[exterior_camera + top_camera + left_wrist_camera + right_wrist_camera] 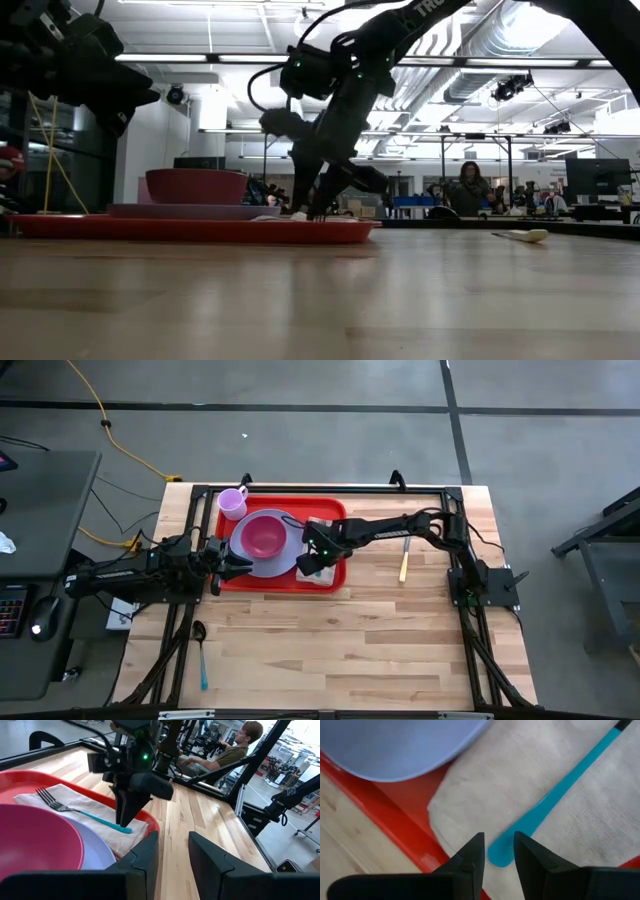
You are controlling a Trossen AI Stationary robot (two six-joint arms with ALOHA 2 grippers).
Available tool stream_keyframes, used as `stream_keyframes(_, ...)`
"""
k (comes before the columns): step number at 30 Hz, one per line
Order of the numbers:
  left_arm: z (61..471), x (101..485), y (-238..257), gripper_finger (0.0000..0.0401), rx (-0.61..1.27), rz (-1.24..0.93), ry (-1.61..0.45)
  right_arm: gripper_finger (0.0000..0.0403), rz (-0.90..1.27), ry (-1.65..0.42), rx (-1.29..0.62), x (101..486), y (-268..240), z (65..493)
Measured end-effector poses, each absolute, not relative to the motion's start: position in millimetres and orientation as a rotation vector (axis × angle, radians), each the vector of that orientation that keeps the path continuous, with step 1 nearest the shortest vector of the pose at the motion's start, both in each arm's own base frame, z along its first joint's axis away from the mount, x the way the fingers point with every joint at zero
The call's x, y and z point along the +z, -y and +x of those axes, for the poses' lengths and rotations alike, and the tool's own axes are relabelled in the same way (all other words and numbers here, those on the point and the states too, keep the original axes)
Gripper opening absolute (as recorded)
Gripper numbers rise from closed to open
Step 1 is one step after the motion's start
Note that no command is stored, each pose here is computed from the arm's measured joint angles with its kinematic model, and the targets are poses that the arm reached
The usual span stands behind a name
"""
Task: Set up tray
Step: Put the blue fork on the white table napkin on the red serving tray
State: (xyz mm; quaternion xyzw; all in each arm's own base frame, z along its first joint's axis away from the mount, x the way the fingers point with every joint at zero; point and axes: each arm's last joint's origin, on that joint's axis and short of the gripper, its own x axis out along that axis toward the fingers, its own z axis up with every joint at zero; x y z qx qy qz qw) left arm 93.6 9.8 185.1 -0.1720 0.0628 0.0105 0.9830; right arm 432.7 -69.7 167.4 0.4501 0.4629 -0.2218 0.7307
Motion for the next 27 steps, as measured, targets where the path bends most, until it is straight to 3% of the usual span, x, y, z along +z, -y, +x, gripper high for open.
stream_keyframes(7,94,185,-10,0.0138,0.021,-0.346,-0.126,0.0082,0.935,-1.027,-0.524,185,75,422)
stream_keyframes(13,94,185,-10,0.0138,0.021,-0.346,-0.126,0.0082,0.868,-1.12,-0.544,182,77,413)
stream_keyframes(27,94,185,-10,0.0138,0.021,-0.346,-0.126,0.0082,0.806,-1.118,-0.533,173,77,411)
